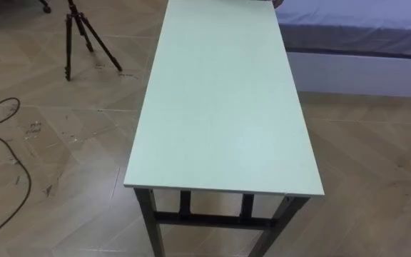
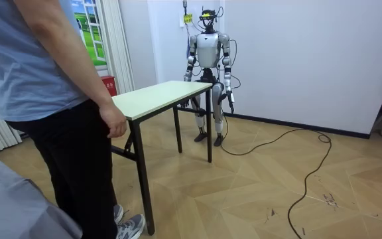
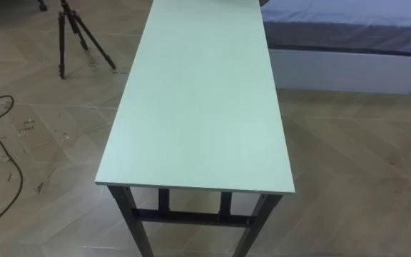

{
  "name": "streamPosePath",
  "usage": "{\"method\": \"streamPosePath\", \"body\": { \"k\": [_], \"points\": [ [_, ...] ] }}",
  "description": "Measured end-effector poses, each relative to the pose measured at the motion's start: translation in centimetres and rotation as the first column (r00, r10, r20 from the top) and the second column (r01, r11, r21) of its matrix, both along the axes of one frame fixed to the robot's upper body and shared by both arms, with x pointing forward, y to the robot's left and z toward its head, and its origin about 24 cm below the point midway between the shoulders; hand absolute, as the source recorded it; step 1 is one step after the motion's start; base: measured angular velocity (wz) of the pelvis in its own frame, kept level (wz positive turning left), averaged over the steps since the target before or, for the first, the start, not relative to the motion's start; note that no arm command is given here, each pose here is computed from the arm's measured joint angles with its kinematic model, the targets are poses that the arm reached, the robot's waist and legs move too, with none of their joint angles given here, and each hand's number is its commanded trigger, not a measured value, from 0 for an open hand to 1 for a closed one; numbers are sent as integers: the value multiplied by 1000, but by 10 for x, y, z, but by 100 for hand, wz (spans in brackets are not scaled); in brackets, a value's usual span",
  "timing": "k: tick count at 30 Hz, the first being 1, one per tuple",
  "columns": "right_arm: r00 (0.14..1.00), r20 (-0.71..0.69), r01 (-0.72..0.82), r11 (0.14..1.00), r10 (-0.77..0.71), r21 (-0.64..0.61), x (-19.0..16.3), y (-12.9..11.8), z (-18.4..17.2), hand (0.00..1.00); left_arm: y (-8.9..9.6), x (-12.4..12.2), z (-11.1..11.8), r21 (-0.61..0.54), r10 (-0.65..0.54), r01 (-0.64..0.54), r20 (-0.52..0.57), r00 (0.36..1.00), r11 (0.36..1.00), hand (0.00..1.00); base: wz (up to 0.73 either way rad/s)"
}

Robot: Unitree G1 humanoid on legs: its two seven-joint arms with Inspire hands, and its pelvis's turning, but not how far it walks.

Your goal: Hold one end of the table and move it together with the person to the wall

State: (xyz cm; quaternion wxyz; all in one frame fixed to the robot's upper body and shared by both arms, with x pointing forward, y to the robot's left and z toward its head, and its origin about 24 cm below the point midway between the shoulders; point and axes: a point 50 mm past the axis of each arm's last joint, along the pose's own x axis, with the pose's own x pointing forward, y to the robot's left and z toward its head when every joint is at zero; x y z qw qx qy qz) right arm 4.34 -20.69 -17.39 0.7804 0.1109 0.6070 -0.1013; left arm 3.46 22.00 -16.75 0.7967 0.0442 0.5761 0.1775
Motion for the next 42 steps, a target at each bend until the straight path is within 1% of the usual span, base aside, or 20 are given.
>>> {"method": "streamPosePath", "body": {
  "k": [11,15,19,22,28,32,36,38,40,42],
  "points": [
    [1000,0,26,999,-26,28,-2,0,0,0,0,2,0,-12,0,0,-2,1000,1000,0,0],
    [999,2,32,998,-32,49,-1,0,0,0,-1,0,-1,-69,52,-51,5,999,996,0,0],
    [999,13,28,996,-29,79,-1,2,0,0,-3,-6,-2,-135,161,-158,12,987,978,0,0],
    [999,38,22,994,-26,107,2,3,1,0,-4,-8,-3,-182,224,-216,21,974,959,0,0],
    [992,74,94,987,-104,129,6,-2,3,0,-7,-7,-3,-277,282,-260,43,958,925,0,0],
    [990,86,97,985,-110,140,7,-4,4,0,-9,-5,-3,-311,273,-244,50,961,918,0,0],
    [979,157,102,979,-130,174,21,-2,8,0,-12,3,-1,-373,300,-247,88,950,894,0,0],
    [971,208,79,977,-121,199,31,1,11,0,-14,10,1,-406,310,-240,117,943,882,0,2],
    [957,269,47,972,-110,231,43,5,16,0,-16,19,4,-460,345,-241,155,926,855,0,5],
    [944,304,45,964,-126,261,50,7,19,0,-18,26,6,-496,364,-234,183,913,836,0,0]
  ]
}}
